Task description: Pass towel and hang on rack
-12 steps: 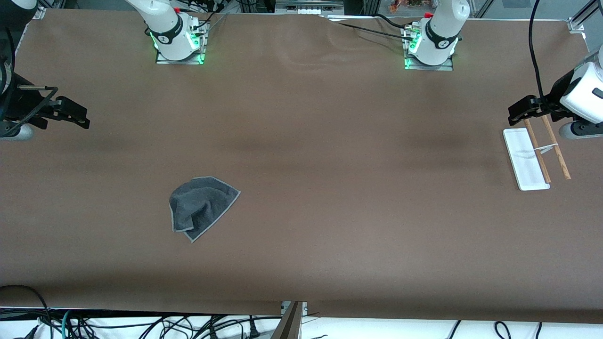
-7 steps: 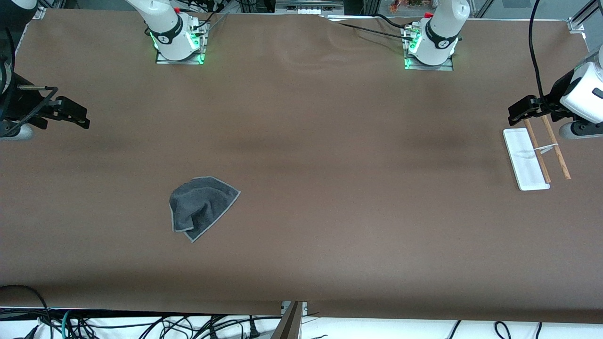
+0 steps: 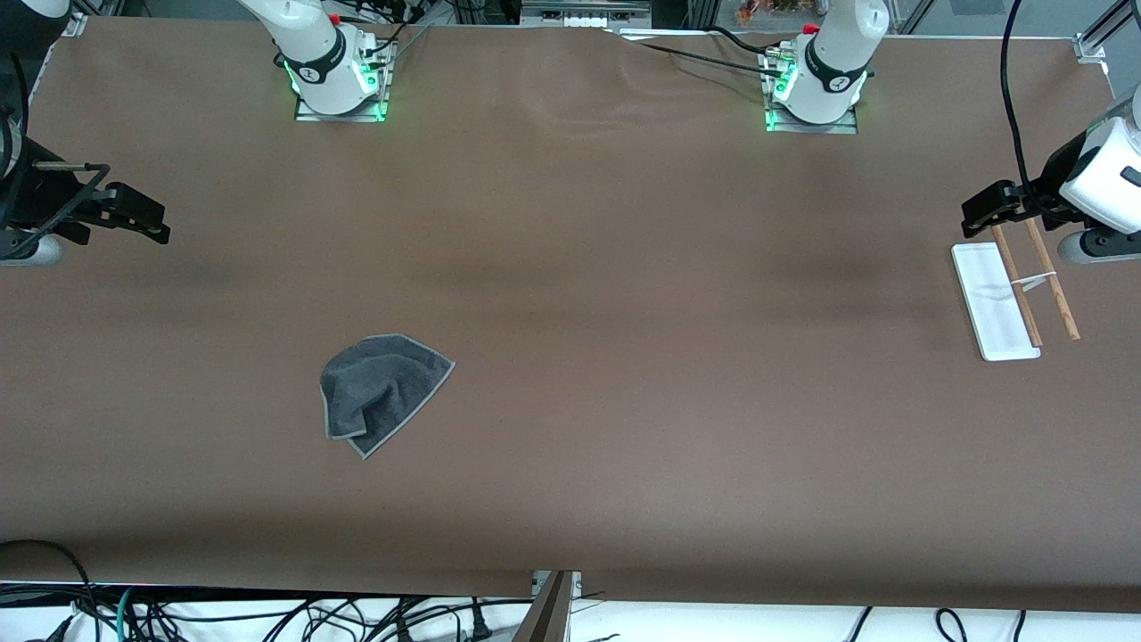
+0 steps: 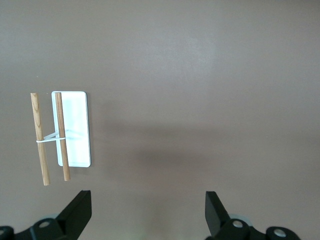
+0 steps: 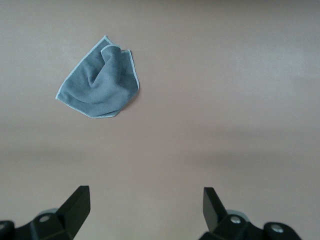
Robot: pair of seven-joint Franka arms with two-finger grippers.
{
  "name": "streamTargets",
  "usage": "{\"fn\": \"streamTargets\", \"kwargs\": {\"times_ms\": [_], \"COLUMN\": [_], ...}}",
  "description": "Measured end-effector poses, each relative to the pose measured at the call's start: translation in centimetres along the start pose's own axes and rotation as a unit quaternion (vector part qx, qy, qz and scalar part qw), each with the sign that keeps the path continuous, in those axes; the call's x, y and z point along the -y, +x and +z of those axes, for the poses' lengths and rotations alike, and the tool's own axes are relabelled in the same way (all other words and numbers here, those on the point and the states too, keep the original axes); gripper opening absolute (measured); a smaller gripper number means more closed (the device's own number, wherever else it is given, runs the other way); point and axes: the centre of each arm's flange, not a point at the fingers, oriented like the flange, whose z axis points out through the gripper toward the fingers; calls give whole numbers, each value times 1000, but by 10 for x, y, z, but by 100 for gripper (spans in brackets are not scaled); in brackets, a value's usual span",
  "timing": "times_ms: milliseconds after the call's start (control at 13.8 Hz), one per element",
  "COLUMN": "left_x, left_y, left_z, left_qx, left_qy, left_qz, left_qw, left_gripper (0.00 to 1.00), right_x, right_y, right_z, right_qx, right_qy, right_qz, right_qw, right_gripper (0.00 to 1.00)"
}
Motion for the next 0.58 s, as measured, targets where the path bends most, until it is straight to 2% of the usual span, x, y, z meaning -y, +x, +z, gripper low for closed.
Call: {"fn": "streamTargets", "kwargs": {"times_ms": [581], "left_x": [-2], "left_y": [0], "left_z": [-1], "left_qx": [-1], "left_qy": [0], "left_qz": [2], "left_qw": [1000], "left_gripper": [100], "right_x": [0], "right_y": [2], "right_z": [0], "right_qx": [-5], "right_qy": [0], "right_qz": [0], "right_qw": [1000], "right_gripper": [100]}}
